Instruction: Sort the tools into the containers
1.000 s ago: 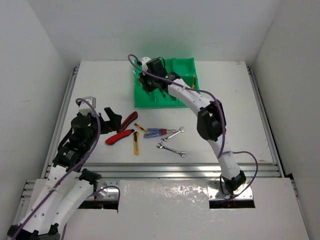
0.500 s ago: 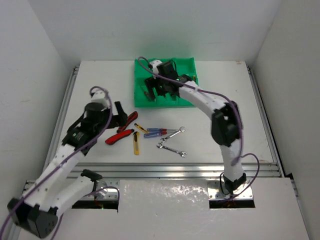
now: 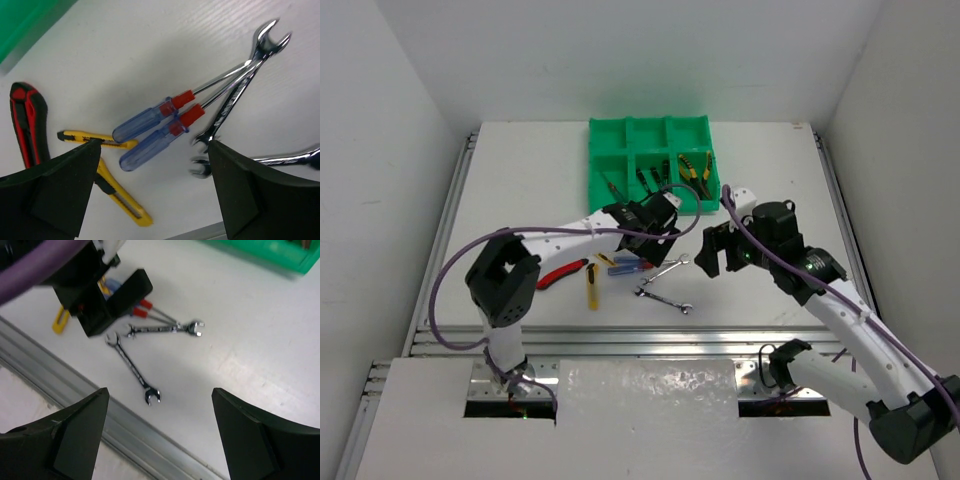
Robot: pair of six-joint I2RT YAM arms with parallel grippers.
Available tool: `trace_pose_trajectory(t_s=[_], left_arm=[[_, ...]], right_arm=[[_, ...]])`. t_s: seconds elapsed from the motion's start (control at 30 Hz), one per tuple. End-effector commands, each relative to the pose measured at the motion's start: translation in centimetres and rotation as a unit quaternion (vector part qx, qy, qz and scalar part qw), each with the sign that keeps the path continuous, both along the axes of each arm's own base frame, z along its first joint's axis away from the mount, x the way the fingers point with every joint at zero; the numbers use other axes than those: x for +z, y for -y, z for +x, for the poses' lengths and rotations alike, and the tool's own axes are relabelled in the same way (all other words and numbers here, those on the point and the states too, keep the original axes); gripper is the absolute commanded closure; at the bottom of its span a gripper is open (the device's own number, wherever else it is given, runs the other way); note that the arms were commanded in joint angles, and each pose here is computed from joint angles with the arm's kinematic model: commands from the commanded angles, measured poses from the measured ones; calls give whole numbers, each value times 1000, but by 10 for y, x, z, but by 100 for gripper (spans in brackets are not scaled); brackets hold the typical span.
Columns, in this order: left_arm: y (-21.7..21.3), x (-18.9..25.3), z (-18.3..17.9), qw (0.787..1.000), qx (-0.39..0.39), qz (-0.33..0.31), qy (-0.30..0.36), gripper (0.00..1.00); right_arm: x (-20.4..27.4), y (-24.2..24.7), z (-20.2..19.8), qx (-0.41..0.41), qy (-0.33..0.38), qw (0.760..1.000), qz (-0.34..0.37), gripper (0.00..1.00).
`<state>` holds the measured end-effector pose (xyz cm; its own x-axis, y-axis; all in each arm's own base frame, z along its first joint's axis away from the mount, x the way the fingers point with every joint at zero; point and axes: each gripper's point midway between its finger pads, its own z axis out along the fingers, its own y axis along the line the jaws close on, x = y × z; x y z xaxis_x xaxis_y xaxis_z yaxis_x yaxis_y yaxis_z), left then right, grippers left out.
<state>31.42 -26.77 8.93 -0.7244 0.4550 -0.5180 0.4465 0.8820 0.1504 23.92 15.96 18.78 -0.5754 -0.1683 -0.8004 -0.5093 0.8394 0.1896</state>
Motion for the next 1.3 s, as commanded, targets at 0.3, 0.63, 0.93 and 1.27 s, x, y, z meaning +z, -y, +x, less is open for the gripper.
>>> trace_pose_trajectory(t_s=[0.3,0.63,0.93,1.27], left_arm=[[-26,-17,22,989,-126,0,-81,34],[-12,-5,-6,982,-153,-60,-94,49],[-8,-39,-14,978,-152,-52,-132,55],[-6,-66,-18,977,-144,-32,-153,56]], right_arm=[[-3,-14,-30,56,-13,997,50,17],[-11,-20,-34,74,-29,995,58,18],[-7,-22,-38,85,-27,994,63,18],[-4,-22,-42,91,-16,993,73,18]])
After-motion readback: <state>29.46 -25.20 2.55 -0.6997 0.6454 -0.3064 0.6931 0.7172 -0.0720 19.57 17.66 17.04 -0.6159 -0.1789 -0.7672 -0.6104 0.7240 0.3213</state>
